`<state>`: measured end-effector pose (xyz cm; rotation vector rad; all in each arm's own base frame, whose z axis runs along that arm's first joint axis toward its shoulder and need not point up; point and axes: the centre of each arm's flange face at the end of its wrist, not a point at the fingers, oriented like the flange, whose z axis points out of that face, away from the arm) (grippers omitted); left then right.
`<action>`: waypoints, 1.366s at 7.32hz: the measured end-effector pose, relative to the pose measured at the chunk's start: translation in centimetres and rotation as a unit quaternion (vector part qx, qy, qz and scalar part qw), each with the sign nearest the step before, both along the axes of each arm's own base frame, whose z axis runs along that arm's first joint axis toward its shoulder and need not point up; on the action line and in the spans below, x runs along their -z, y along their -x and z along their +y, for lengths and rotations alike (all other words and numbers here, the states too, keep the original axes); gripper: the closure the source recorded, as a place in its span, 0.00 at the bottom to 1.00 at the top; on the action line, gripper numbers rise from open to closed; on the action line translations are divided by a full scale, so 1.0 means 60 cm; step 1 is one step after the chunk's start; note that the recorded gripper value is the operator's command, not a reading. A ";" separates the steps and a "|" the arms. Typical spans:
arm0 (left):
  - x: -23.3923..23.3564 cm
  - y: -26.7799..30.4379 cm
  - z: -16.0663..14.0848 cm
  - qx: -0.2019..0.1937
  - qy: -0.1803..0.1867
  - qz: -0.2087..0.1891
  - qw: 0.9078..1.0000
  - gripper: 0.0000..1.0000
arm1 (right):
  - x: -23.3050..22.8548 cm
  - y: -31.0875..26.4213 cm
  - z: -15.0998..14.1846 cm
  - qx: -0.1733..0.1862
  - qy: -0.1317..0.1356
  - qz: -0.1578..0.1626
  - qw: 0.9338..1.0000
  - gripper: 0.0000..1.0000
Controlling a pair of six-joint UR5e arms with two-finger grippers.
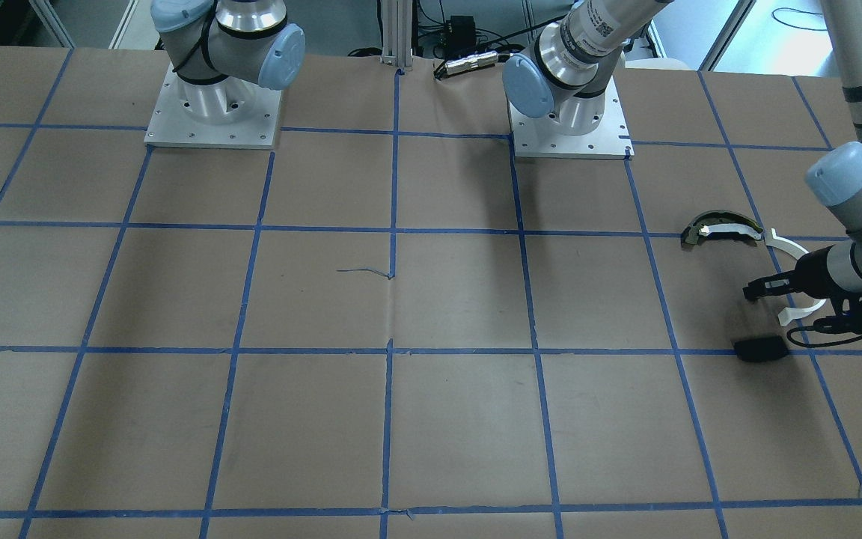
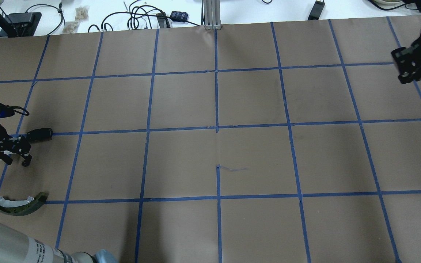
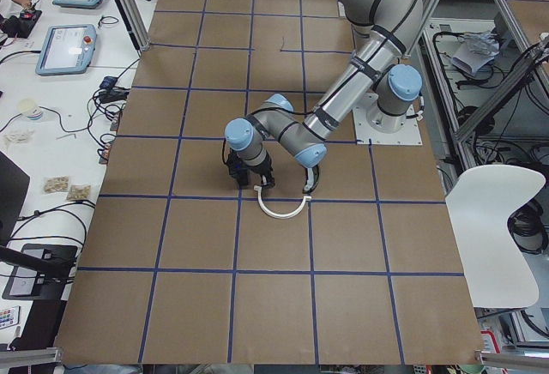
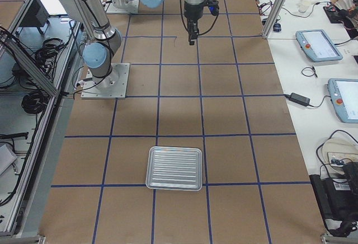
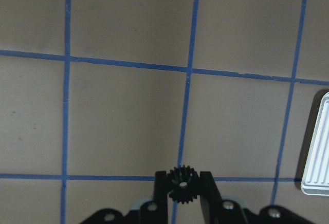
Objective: Place bearing gear from tray to pile
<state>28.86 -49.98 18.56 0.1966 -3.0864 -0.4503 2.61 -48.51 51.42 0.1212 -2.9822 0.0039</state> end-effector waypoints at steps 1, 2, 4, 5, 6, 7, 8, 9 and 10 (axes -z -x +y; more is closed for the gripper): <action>-0.016 0.001 -0.003 0.004 0.004 -0.008 1.000 0.00 | 0.007 -0.085 -0.007 0.028 0.006 -0.010 1.000 0.81; -0.043 0.008 -0.012 0.009 0.013 -0.019 1.000 0.00 | 0.022 -0.163 -0.015 0.061 0.007 -0.026 0.998 0.79; -0.124 0.055 -0.053 0.031 0.038 -0.041 0.998 0.00 | 0.061 -0.312 -0.020 0.122 0.011 -0.051 0.991 0.76; -0.165 0.102 -0.079 0.038 0.050 -0.054 0.997 0.00 | 0.082 -0.367 -0.021 0.128 0.014 -0.059 0.990 0.74; -0.201 0.166 -0.104 0.038 0.062 -0.066 0.995 0.00 | 0.105 -0.413 -0.021 0.122 0.011 -0.070 0.990 0.71; -0.225 0.238 -0.122 0.034 0.074 -0.074 0.994 0.00 | 0.122 -0.445 -0.022 0.114 0.008 -0.083 0.990 0.71; -0.236 0.311 -0.137 0.032 0.086 -0.075 0.993 0.00 | 0.137 -0.465 -0.022 0.106 0.005 -0.088 0.990 0.69; -0.235 0.387 -0.149 0.031 0.096 -0.065 0.993 0.00 | 0.153 -0.489 -0.020 0.095 0.002 -0.089 0.991 0.68; -0.227 0.459 -0.158 0.024 0.102 -0.054 0.993 0.00 | 0.172 -0.521 -0.016 0.082 0.002 -0.091 0.992 0.67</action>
